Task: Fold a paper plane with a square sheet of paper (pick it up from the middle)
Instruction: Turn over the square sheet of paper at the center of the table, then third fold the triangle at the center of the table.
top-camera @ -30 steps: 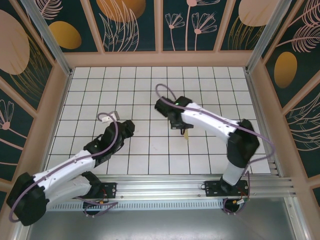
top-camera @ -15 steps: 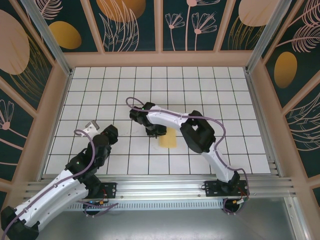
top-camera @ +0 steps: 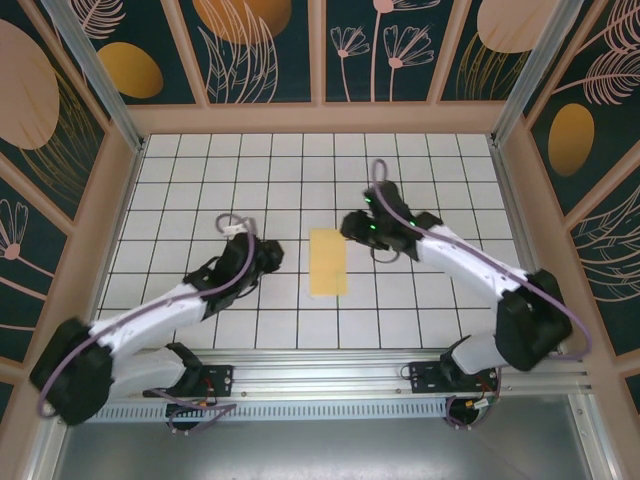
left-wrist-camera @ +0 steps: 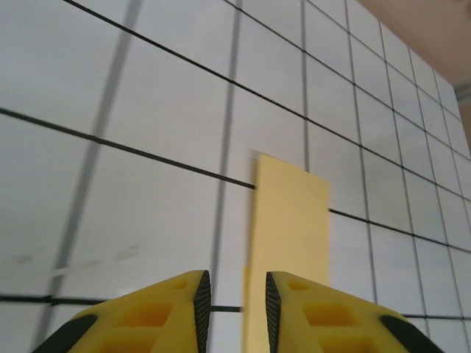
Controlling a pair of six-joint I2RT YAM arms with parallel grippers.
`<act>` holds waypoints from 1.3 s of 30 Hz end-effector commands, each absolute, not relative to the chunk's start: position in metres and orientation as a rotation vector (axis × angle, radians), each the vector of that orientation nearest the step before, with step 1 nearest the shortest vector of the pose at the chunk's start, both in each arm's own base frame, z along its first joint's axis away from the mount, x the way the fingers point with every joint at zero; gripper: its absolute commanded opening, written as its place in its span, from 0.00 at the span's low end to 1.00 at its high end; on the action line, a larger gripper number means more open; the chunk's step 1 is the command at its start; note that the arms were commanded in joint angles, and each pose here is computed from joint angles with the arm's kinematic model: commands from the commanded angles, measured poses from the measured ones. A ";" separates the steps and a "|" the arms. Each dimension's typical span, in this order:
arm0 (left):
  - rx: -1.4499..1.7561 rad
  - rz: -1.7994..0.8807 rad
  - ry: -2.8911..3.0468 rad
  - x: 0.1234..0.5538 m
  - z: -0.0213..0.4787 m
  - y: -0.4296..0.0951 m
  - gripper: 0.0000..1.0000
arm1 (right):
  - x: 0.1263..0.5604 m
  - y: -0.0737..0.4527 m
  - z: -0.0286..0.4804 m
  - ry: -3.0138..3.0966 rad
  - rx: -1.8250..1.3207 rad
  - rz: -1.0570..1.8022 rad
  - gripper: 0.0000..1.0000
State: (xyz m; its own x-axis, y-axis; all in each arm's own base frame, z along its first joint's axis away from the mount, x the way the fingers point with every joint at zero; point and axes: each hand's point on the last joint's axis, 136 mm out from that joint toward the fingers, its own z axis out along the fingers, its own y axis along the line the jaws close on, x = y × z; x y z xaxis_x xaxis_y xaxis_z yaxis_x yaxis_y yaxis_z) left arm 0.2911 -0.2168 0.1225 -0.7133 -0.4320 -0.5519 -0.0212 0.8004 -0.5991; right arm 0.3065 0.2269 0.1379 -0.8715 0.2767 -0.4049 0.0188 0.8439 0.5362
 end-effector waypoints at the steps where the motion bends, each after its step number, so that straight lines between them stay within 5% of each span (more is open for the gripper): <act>1: -0.092 -1.015 2.289 0.302 0.138 -0.284 0.23 | 0.291 0.250 0.123 2.508 0.106 1.045 0.49; 17: -0.239 -0.691 2.617 0.334 0.029 -0.291 0.15 | 0.263 0.239 0.067 2.683 0.104 1.079 0.46; 39: -0.195 -0.661 2.637 0.335 0.019 -0.287 0.16 | 0.254 0.249 0.047 2.743 0.165 1.116 0.48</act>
